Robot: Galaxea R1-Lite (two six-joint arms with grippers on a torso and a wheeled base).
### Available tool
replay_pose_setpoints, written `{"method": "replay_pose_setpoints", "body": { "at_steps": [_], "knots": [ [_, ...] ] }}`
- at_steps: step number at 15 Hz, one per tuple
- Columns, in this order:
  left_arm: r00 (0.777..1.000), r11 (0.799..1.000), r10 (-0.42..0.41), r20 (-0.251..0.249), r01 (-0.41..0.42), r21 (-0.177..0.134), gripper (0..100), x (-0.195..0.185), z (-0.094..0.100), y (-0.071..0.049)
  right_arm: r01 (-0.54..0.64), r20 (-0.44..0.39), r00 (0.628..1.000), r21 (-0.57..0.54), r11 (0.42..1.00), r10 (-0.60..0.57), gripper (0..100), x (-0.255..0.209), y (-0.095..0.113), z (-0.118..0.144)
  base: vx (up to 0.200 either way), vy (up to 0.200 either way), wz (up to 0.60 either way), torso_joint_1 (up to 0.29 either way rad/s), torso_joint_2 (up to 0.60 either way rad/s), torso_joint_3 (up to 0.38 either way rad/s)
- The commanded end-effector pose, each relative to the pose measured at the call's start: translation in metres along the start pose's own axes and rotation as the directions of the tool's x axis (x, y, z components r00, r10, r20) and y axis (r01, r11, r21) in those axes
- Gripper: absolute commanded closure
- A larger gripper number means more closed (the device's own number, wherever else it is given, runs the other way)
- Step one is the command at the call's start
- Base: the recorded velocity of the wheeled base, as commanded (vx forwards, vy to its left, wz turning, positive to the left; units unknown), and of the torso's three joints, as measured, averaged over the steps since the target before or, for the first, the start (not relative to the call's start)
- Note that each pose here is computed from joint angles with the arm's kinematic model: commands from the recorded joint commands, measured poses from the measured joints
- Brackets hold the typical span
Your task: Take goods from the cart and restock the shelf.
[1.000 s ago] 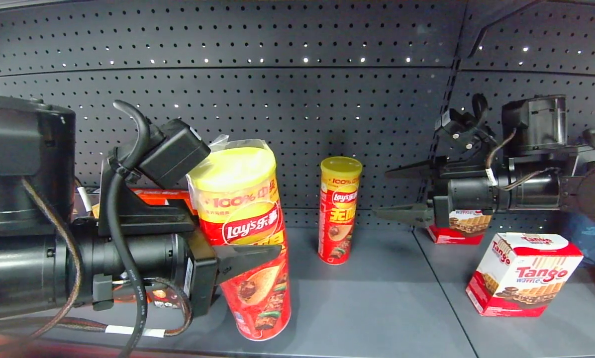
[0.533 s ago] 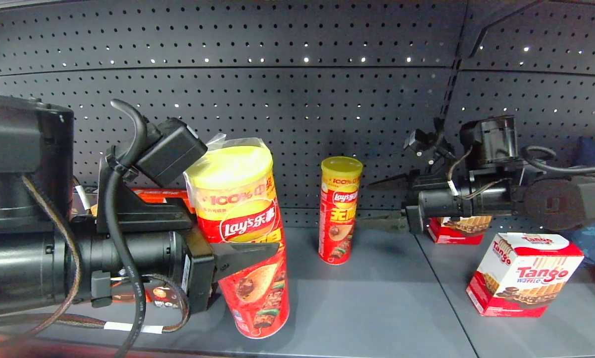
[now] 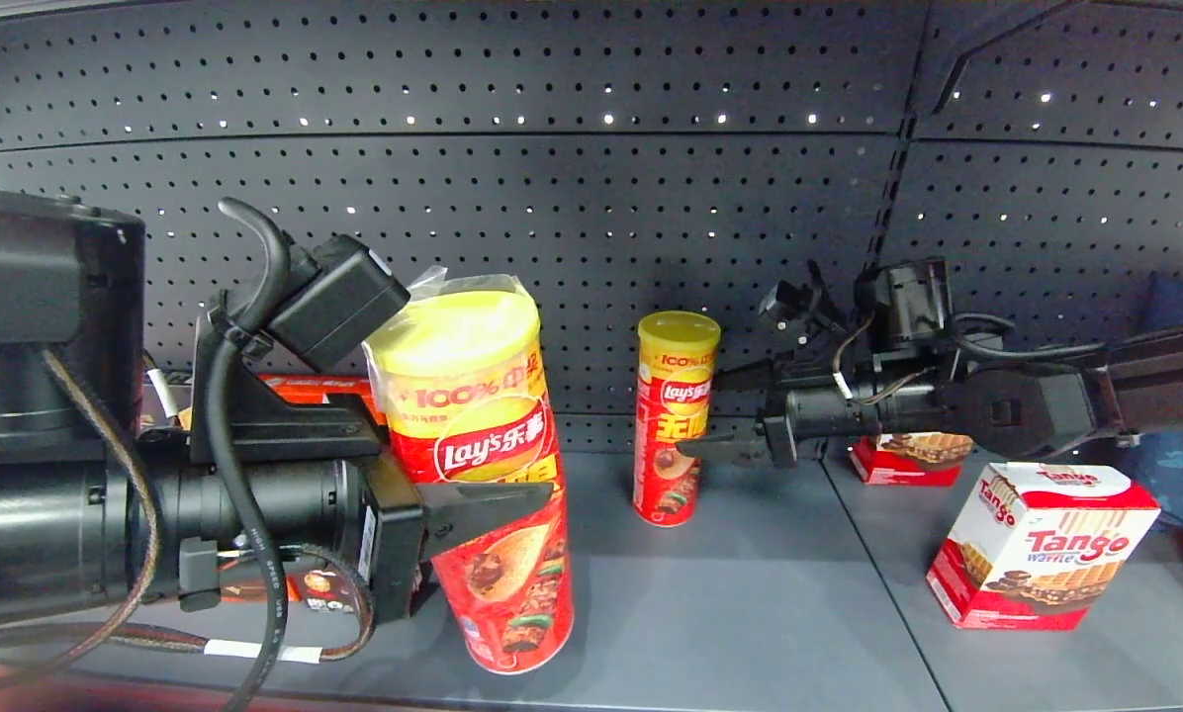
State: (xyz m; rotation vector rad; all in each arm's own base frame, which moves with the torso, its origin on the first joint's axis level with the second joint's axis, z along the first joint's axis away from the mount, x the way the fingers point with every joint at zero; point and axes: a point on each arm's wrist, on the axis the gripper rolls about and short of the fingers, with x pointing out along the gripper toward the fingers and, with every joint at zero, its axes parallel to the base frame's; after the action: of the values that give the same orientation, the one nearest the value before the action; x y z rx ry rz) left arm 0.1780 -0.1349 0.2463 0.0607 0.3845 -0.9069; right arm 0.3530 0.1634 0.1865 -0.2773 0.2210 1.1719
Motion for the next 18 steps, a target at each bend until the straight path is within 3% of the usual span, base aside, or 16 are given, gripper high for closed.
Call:
{"method": "replay_pose_setpoints", "body": {
  "at_steps": [1, 15, 16, 18],
  "knots": [
    [1.0, 1.0, 0.005, 0.003, -0.005, -0.001, 100, -0.001, 0.001, 0.001, -0.009, -0.019, 1.0, 0.024, 1.0, 0.009, 0, 0.01, -0.004, -0.013, 0.0, 0.0, 0.0, 0.0, 0.0, 0.0],
    [1.0, 1.0, 0.015, -0.006, -0.015, -0.008, 100, -0.001, -0.002, 0.004, -0.074, -0.03, 0.997, 0.053, 0.996, 0.075, 0, 0.053, -0.008, -0.033, 0.0, 0.0, 0.0, 0.0, 0.0, 0.0],
    [1.0, 1.0, 0.015, -0.006, -0.015, -0.008, 100, -0.001, -0.002, 0.004, -0.074, -0.025, 0.997, 0.048, 0.996, 0.075, 100, 0.055, -0.009, -0.034, 0.0, 0.0, 0.0, 0.0, 0.0, 0.0],
    [1.0, 1.0, 0.024, -0.005, -0.024, -0.011, 100, -0.002, -0.002, 0.005, -0.066, -0.02, 0.998, 0.045, 0.997, 0.067, 100, 0.057, -0.008, -0.036, 0.0, 0.0, 0.0, 0.0, 0.0, 0.0]
  ]
}}
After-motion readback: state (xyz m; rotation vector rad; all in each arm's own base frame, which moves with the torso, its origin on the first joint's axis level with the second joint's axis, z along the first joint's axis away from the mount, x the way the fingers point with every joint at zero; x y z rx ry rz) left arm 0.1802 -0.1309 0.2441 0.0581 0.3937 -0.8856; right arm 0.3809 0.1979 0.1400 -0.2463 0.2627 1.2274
